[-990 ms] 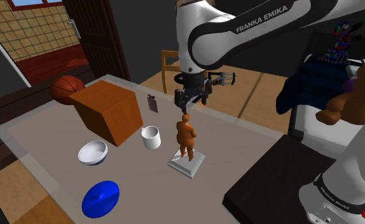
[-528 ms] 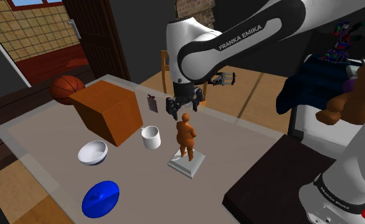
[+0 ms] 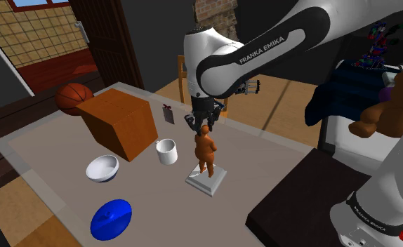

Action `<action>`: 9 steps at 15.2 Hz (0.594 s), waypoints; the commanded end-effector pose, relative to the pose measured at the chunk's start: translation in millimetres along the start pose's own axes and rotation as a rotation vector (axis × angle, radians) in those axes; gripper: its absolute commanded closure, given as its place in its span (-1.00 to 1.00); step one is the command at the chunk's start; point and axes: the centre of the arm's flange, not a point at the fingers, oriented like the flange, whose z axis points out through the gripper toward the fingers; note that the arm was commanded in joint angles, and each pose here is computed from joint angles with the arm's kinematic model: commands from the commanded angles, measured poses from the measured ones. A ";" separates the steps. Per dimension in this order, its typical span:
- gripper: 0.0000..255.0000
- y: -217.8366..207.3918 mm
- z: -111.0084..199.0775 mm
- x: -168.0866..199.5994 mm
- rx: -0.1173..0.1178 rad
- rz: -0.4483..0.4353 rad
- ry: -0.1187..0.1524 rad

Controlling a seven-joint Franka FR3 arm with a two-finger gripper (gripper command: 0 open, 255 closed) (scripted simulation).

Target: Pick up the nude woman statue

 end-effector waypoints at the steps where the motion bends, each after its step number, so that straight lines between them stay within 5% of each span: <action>1: 1.00 -0.2 1.2 -0.2 -0.001 0.000 -0.002; 9: 1.00 0.6 -16.0 -0.9 -0.001 0.000 -0.002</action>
